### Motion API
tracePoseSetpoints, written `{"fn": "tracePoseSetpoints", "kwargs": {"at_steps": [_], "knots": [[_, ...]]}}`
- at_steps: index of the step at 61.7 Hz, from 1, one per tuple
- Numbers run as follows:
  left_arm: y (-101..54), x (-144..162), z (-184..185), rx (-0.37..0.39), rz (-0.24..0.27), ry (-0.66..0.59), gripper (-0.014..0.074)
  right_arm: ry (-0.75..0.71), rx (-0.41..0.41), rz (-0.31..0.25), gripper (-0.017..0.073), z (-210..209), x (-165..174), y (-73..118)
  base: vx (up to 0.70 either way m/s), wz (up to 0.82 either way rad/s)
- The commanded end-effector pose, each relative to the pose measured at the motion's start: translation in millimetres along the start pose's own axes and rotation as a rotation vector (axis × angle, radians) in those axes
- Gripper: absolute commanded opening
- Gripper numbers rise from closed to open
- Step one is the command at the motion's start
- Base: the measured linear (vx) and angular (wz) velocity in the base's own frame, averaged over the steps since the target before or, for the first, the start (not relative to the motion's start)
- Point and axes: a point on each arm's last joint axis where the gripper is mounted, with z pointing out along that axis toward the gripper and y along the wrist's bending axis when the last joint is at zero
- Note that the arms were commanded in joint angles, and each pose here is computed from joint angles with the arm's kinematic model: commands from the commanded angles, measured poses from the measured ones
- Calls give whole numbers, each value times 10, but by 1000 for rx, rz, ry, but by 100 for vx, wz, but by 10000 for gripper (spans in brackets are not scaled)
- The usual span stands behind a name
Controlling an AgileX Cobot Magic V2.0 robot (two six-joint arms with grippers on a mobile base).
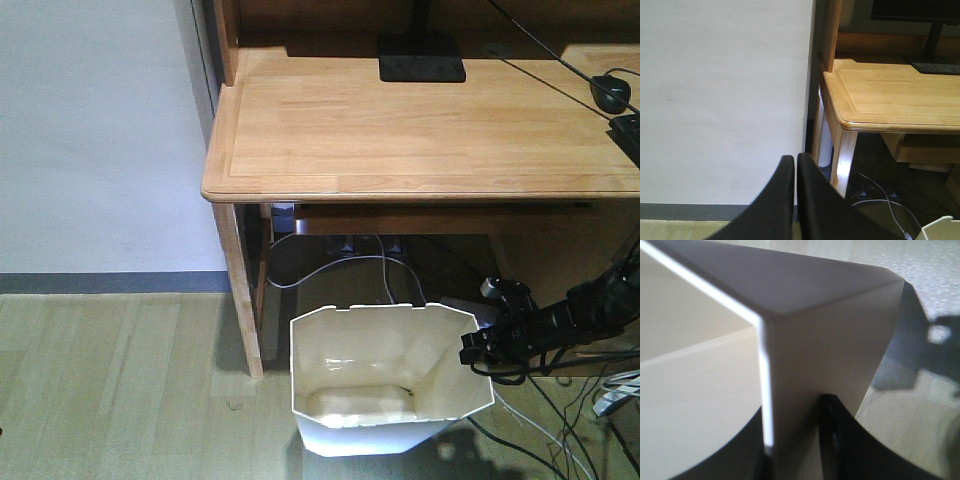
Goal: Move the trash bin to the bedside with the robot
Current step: 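Close the right gripper on the bin rim and lift it slightly, then turn the base away from the desk holding the bin in the right gripper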
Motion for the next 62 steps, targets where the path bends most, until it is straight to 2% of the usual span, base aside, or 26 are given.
{"fn": "tracePoseSetpoints", "kwargs": {"at_steps": [1, 12, 20, 62], "knots": [[0, -28, -2, 4, -9, -68, -6, -72, -190, -62, -5, -382, -218, 335, 0, 0], [0, -28, -2, 4, -9, -68, -6, -89, -169, -90, -5, -542, -261, 413, 0, 0], [0, -28, -2, 4, -9, -68, -6, -92, -203, -102, -5, -576, -275, 456, 0, 0], [0, -27, -1, 4, -9, -67, -6, -91, -208, -103, -5, -577, -274, 460, 0, 0]]}}
